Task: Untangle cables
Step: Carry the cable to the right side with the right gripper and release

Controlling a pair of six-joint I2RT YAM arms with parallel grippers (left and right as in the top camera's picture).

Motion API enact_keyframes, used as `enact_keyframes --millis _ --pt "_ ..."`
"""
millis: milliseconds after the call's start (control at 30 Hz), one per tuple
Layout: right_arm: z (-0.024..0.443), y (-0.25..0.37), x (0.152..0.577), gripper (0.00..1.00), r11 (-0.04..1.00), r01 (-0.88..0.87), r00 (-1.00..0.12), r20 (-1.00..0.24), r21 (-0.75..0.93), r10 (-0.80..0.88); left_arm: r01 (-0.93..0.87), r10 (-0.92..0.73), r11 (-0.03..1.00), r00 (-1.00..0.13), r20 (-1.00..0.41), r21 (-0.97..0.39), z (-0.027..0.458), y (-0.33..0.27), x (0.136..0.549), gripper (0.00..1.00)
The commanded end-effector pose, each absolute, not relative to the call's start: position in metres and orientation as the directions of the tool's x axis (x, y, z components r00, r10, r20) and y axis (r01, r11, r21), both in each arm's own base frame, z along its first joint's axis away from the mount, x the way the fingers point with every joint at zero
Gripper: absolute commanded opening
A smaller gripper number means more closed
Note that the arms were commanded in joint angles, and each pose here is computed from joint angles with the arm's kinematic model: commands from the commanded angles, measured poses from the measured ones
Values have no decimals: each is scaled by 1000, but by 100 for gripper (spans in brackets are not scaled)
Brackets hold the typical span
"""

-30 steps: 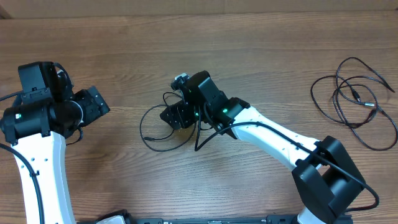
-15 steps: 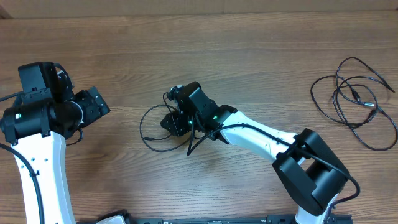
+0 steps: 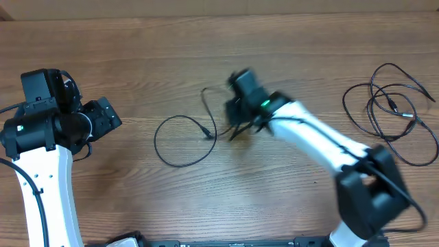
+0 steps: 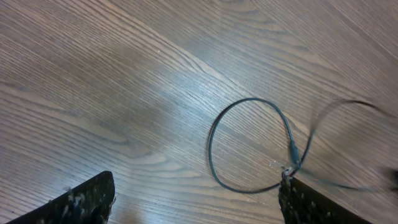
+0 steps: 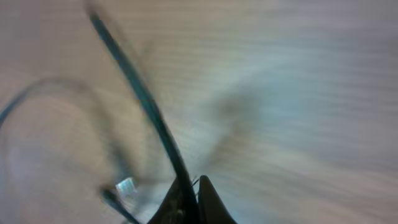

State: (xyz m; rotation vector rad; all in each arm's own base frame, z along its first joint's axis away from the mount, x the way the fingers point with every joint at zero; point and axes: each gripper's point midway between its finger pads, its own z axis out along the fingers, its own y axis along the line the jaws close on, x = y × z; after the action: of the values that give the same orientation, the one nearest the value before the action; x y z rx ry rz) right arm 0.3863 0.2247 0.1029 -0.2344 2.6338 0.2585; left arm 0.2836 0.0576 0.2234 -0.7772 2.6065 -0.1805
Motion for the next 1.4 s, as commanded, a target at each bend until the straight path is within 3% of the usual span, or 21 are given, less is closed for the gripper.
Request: enact_keyframes --millis 0,200,333,433,600,667,700,867,1000,1167,1267,1367 --pt "222 129 433 4 999 25 -714 -699 27 37 -493 -552 834 -746 -372 -249 232 58 285 84" --pt "343 -20 438 4 935 354 -510 -832 31 220 -492 -552 834 -745 -375 -250 232 58 285 84" --pt "419 -102 419 4 851 513 -303 -905 109 298 -492 -552 834 -745 -375 -250 232 58 285 84" --pt "445 -142 404 4 789 601 -207 -928 129 310 -492 -552 834 -745 -375 -250 232 58 285 84" --pt "462 -202 368 4 588 786 -33 -937 190 348 -491 -552 834 -745 -374 -251 232 58 285 84" --pt "465 -218 353 4 499 842 25 -939 205 344 -491 -552 834 -746 -374 -251 232 58 285 84" --pt "471 -233 337 4 399 886 104 -940 236 324 -489 -552 834 -747 -372 -256 232 57 285 84" --pt "492 -252 324 7 330 896 214 -940 298 267 -489 -552 834 -746 -372 -256 232 57 285 84" --pt "485 -254 331 7 355 887 195 -937 295 291 -495 -558 830 -743 -369 -258 232 57 285 84" --pt "449 -260 349 4 380 897 83 -930 226 358 -502 -567 824 -738 -367 -263 232 57 285 84" --pt "423 -249 375 4 516 843 -75 -914 155 398 -502 -567 824 -738 -367 -263 232 57 285 84" --pt "394 -199 412 32 790 597 -327 -856 141 400 -502 -567 824 -737 -367 -263 232 57 285 84"
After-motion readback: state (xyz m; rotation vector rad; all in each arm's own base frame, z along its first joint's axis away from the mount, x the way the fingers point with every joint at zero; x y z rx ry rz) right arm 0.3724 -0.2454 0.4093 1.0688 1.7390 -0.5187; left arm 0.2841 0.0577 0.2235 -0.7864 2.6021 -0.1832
